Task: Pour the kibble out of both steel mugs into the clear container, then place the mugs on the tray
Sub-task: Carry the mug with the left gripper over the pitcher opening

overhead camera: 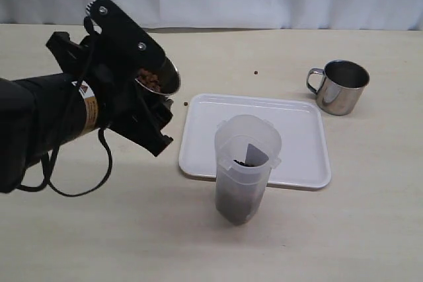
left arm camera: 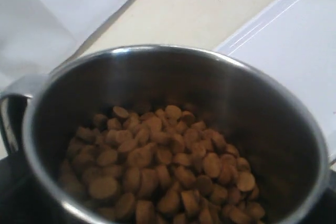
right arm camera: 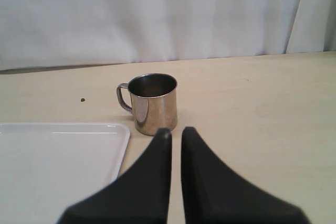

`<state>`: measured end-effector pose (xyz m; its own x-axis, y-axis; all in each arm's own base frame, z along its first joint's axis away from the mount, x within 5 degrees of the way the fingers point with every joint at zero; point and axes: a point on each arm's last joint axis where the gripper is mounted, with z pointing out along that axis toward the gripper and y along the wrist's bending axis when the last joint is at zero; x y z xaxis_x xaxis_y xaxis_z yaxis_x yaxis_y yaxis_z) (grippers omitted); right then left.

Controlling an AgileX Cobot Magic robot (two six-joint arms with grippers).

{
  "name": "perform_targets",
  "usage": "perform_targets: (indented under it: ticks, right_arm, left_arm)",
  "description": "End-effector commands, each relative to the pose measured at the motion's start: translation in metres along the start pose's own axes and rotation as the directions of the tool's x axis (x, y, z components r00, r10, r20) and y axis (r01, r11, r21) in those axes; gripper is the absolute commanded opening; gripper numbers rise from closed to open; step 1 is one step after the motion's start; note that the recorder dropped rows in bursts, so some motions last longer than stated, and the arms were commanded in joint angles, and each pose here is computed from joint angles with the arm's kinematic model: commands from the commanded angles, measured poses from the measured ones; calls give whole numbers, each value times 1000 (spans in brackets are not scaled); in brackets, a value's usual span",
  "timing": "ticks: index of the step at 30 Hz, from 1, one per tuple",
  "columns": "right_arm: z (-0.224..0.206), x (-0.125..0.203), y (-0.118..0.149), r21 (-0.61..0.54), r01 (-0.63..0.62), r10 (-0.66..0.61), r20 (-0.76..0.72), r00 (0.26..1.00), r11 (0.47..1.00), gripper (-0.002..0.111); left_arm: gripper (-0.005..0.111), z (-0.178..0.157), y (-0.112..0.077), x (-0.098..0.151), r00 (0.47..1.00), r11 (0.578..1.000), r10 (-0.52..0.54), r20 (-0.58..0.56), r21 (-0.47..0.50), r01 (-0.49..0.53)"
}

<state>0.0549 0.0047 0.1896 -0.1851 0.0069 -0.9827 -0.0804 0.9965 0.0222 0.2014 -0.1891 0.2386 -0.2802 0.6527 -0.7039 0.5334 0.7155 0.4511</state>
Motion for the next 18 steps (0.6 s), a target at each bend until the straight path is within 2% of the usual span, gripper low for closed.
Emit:
perform_targets:
  ticks: [1, 9, 14, 18]
  right_arm:
    - [0, 1, 0, 1, 8, -8, -3, 1000, 1000, 5]
    - [0, 1, 0, 1, 8, -8, -3, 1000, 1000, 5]
    - [0, 1, 0, 1, 8, -8, -3, 1000, 1000, 5]
    - [0, 1, 0, 1, 8, -8, -3, 1000, 1000, 5]
  left_arm:
    - [0, -12, -8, -13, 997, 999, 39, 70, -22, -37]
    - [0, -12, -32, -22, 989, 993, 113, 95, 15, -115]
    - [0, -20, -44, -25, 974, 980, 196, 109, -58, -191]
    - [0, -26, -51, -29, 969, 977, 210, 132, -57, -204]
